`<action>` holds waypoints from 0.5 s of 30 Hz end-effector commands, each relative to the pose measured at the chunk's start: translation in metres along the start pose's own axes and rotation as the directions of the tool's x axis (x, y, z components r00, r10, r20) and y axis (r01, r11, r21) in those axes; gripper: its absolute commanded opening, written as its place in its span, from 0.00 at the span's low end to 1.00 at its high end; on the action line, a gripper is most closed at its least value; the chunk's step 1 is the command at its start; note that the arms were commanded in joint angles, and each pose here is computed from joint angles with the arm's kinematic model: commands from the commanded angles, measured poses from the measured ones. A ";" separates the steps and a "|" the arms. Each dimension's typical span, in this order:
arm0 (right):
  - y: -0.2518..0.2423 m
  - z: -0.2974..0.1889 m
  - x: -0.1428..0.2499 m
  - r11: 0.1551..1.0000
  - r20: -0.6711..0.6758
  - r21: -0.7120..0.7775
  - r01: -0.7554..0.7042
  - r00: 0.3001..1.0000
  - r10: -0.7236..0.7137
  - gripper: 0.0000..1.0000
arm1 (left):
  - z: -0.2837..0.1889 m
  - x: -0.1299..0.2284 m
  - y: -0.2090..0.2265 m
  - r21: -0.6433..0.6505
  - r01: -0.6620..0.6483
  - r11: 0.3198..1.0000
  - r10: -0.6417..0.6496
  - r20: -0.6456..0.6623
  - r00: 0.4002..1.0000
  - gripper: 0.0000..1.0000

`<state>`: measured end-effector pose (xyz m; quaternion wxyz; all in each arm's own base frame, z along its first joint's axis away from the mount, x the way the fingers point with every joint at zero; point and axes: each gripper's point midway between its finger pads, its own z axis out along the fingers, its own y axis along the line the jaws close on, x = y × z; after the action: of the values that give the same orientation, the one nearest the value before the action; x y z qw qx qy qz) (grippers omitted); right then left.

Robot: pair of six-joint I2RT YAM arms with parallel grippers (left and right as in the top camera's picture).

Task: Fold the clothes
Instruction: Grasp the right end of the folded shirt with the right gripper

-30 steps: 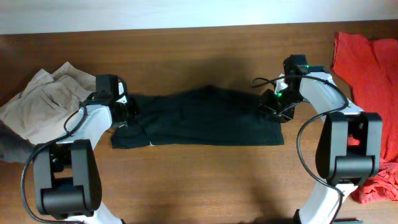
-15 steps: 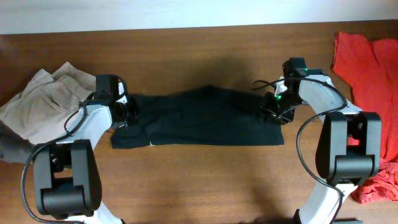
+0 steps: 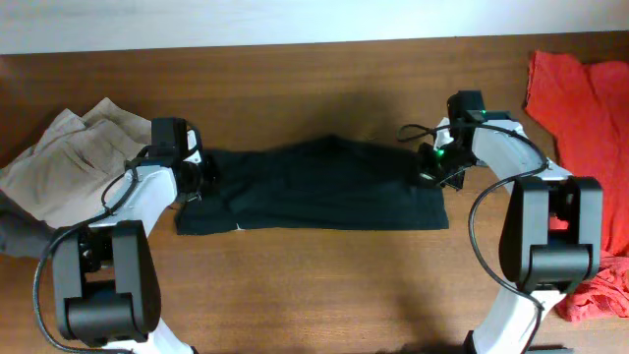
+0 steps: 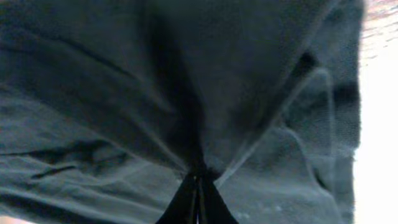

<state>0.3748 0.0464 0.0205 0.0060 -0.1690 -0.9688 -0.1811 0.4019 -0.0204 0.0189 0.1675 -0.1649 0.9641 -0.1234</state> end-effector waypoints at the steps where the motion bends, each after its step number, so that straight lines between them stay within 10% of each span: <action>1: -0.023 -0.008 -0.004 0.999 0.009 0.043 -0.002 1.000 0.002 0.04 | -0.013 -0.012 -0.005 0.021 -0.026 0.999 0.025 0.038 0.999 0.01; 15: -0.041 -0.026 -0.007 0.998 0.026 0.040 0.047 0.999 -0.048 0.04 | -0.015 -0.011 0.002 0.010 -0.008 1.000 0.008 0.025 1.000 0.01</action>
<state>0.3640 0.0031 0.0190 0.0114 -0.1623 -0.9724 -0.1674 0.3980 -0.0187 0.0174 0.1596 -0.1643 0.9658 -0.1213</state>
